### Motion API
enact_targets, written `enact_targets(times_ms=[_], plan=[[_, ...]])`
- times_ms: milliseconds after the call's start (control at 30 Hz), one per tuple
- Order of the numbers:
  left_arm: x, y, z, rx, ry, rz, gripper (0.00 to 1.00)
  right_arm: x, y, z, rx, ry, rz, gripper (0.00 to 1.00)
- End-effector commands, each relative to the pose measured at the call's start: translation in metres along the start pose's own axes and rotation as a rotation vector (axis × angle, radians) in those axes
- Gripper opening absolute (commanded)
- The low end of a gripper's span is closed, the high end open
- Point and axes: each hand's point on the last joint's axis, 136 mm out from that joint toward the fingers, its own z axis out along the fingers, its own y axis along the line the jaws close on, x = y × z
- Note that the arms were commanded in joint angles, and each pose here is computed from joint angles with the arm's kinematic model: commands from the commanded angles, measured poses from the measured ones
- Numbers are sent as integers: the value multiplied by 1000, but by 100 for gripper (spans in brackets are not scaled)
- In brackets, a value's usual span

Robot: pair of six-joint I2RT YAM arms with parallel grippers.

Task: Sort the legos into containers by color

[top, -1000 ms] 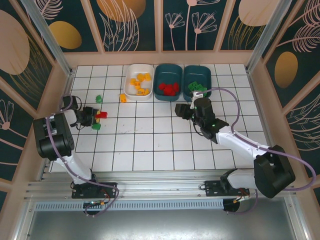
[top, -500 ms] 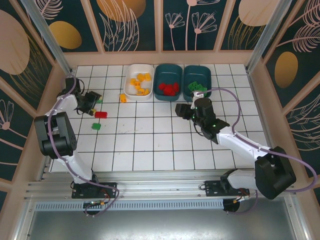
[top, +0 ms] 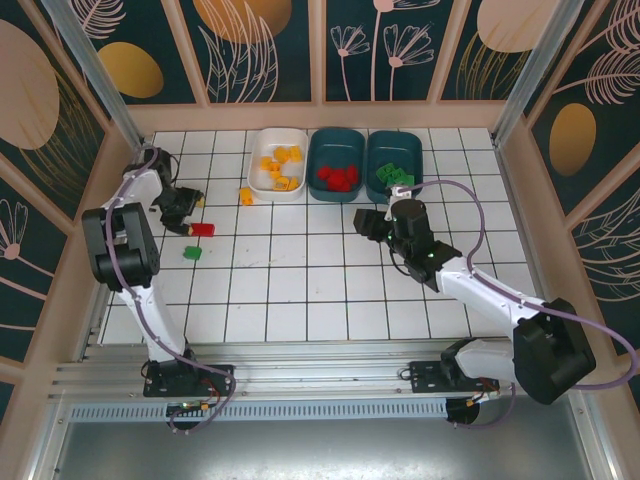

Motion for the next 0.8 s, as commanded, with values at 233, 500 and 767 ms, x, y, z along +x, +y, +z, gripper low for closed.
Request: enact_targets(times_ms=[233,500,767], plan=[[22,19,8,-117,21,-74,72,-7,-9,-8,42,-44,11,62],[22,33,22,-152,21,-80,70,-5,-9,-5,37,-39,23,62],[17,22,44,-122,39,-60,48,-9,-9,-12,46,-40,13,61]])
